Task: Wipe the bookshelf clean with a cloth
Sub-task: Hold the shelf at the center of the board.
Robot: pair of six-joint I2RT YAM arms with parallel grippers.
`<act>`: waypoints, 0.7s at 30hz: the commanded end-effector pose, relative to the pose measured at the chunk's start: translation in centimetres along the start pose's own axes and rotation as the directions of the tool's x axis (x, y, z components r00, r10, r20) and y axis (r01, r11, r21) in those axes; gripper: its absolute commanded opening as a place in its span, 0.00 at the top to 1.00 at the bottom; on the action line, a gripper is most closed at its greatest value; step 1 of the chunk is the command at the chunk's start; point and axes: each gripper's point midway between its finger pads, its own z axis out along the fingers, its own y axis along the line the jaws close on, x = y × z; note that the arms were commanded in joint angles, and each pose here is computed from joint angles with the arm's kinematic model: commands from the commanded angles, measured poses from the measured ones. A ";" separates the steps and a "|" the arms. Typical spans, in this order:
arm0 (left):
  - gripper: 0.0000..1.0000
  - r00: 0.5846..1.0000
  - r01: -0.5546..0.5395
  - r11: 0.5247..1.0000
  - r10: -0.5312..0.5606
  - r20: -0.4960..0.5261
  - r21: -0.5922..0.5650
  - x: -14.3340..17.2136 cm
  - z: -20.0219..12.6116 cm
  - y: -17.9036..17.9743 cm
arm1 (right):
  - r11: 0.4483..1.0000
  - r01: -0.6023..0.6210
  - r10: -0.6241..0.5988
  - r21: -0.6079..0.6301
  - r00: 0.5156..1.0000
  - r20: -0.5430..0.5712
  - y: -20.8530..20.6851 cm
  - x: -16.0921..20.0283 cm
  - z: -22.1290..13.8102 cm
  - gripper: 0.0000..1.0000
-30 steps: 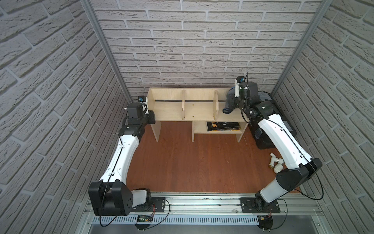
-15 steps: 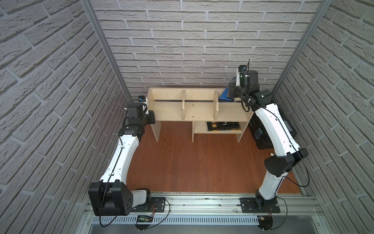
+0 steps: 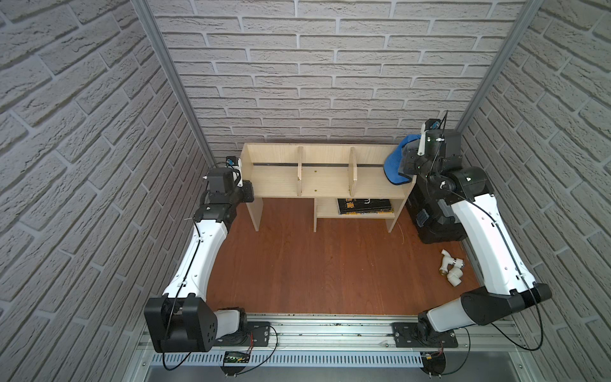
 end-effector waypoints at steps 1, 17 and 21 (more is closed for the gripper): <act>1.00 0.997 0.062 0.998 -0.063 0.041 0.030 -1.2 -0.1 -0.5 | 0.991 0.036 -0.027 -0.126 0.997 0.077 4.5 -2.1 -2.7 0.97; 1.00 0.997 0.063 0.997 -0.065 0.046 0.034 -1.3 -0.3 -0.6 | 0.939 0.047 -0.052 -0.341 0.999 -0.006 16.2 1.1 1.5 0.97; 1.00 0.997 0.062 0.997 -0.063 0.043 0.034 -1.2 -0.2 -0.5 | 0.948 0.094 -0.102 -0.305 0.995 -0.011 14.9 3.7 -0.3 0.97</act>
